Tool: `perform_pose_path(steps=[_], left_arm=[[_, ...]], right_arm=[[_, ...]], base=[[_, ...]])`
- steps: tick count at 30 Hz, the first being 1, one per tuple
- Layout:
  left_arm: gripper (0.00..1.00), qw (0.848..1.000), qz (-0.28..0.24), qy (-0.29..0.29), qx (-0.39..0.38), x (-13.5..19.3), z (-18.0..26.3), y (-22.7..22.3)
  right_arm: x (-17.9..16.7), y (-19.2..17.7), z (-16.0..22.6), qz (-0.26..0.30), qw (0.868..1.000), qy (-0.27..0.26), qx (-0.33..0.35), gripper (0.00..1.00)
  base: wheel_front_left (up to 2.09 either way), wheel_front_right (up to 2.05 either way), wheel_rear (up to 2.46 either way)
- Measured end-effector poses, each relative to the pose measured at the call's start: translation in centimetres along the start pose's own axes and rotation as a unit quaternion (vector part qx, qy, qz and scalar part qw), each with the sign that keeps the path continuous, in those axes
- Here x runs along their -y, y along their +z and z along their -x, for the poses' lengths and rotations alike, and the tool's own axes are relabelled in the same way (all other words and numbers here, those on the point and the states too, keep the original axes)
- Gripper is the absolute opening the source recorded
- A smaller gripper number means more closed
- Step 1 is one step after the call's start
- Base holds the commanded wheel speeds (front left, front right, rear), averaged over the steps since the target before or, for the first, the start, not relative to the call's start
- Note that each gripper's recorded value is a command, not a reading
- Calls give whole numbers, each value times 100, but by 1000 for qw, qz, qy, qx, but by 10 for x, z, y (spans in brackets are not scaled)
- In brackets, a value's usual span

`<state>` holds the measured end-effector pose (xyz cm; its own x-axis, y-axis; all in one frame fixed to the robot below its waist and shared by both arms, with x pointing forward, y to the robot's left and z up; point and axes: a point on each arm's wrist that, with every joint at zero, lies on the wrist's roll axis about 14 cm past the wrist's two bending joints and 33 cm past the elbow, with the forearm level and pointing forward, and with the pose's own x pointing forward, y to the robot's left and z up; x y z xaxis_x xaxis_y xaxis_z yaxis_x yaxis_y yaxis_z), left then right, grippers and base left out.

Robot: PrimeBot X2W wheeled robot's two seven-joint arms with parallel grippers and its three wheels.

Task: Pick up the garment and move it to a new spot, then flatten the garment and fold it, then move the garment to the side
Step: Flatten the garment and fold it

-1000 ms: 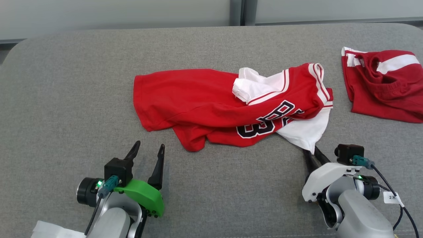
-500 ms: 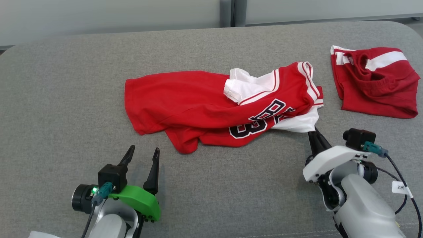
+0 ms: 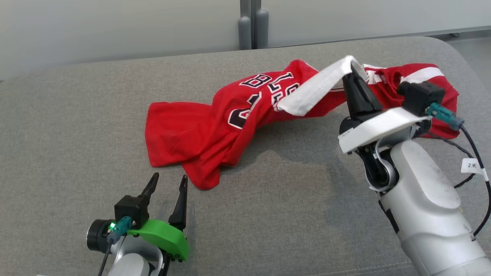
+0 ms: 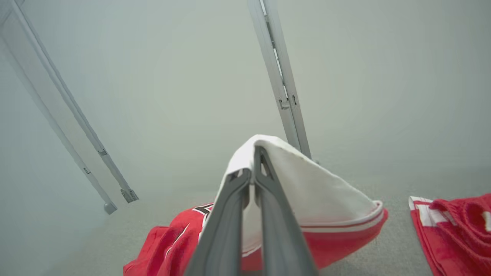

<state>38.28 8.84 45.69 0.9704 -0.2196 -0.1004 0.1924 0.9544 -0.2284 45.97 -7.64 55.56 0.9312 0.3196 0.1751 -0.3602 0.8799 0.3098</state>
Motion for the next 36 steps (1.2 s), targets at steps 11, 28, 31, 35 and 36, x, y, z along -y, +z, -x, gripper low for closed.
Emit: perform_pose_path(steps=[11, 28, 31, 35, 36], left_arm=[[100, 1000, 17, -2, 22, 10, 18, 12], [100, 998, 35, 7, 60, 10, 25, 34], [100, 997, 33, 7, 68, 10, 25, 39], [100, 996, 32, 19, 87, 3, 25, 52], [100, 995, 32, 23, 89, 0, 26, 53]], right_arm=[[-58, 105, -11, 73, 984, 97, 128, 0], [-159, 166, -19, 139, 950, 235, 150, 0], [-155, 185, -30, 139, 951, 222, 163, 0], [-140, 233, -39, 125, 948, 195, 217, 0], [-134, 227, -43, 126, 953, 187, 203, 0]], base=[[0, 0, 0], [0, 0, 0], [0, 0, 0], [0, 0, 0], [0, 0, 0]])
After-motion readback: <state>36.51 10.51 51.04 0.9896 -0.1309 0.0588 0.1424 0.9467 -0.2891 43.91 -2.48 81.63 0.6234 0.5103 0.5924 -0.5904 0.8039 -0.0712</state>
